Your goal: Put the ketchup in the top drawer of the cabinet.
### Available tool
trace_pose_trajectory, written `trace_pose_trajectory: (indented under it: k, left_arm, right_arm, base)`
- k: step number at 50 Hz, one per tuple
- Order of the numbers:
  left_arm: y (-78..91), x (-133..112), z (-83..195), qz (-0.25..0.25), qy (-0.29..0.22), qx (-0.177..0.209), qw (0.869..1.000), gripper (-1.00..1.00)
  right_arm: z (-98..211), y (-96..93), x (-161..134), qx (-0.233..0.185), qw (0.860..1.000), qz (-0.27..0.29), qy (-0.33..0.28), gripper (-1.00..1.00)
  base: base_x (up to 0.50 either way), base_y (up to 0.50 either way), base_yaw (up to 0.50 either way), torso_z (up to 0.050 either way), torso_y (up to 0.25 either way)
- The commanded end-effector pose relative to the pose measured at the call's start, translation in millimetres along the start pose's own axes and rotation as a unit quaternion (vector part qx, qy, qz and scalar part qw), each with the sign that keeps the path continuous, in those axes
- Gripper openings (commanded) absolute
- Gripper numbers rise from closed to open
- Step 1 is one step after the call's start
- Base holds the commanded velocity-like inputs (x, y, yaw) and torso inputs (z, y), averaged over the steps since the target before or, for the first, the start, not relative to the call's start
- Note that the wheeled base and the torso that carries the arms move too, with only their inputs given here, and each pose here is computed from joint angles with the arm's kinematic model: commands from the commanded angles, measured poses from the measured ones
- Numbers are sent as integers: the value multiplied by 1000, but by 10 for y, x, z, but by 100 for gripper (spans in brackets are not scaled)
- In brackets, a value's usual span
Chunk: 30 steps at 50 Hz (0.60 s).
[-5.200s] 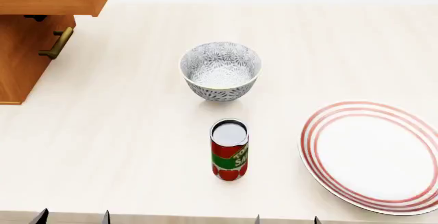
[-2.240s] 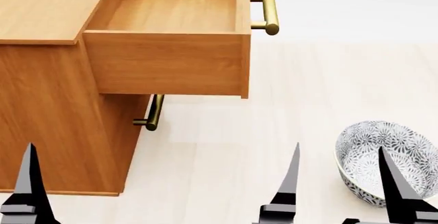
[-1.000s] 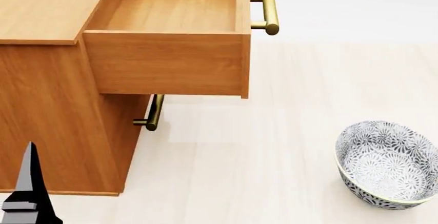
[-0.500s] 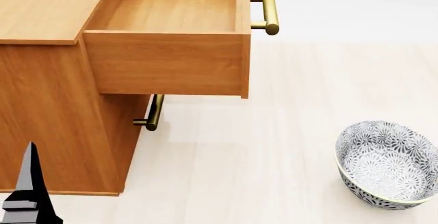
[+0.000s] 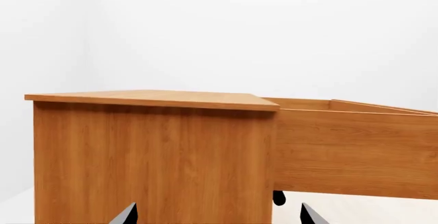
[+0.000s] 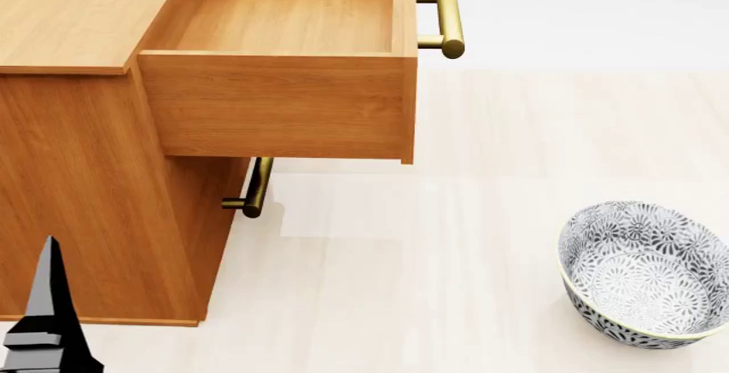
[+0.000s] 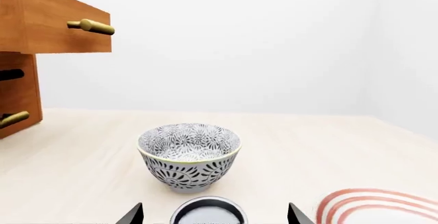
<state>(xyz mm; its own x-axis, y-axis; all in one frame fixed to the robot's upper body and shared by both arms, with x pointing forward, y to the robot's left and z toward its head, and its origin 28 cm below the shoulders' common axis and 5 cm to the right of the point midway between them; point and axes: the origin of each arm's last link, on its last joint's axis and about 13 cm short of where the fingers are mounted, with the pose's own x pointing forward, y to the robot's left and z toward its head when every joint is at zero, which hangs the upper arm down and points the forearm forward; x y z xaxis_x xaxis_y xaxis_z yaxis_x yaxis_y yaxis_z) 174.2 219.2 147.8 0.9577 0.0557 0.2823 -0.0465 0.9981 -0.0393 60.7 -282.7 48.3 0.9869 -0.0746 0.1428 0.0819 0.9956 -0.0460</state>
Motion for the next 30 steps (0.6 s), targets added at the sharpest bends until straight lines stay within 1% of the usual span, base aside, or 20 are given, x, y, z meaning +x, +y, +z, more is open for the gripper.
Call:
trace_pose_trajectory:
  k: [1,17,30]
  left_arm:
    - [14,3,-12,3,1,-1,1000,100]
    - [7,8,-30,2,4,-2,1000,100]
    - [16,14,-50,3,5,-3,1000,100]
  right_arm:
    - [-107,87,132,5,1000,10,0,100]
    - [-196,141,267,14,1000,9,1,100]
    - [-227,109,280,13,1000,-2,4,100]
  base:
    - [0,0,0,0,0]
    - [0,0,0,0,0]
    - [0,0,0,0,0]
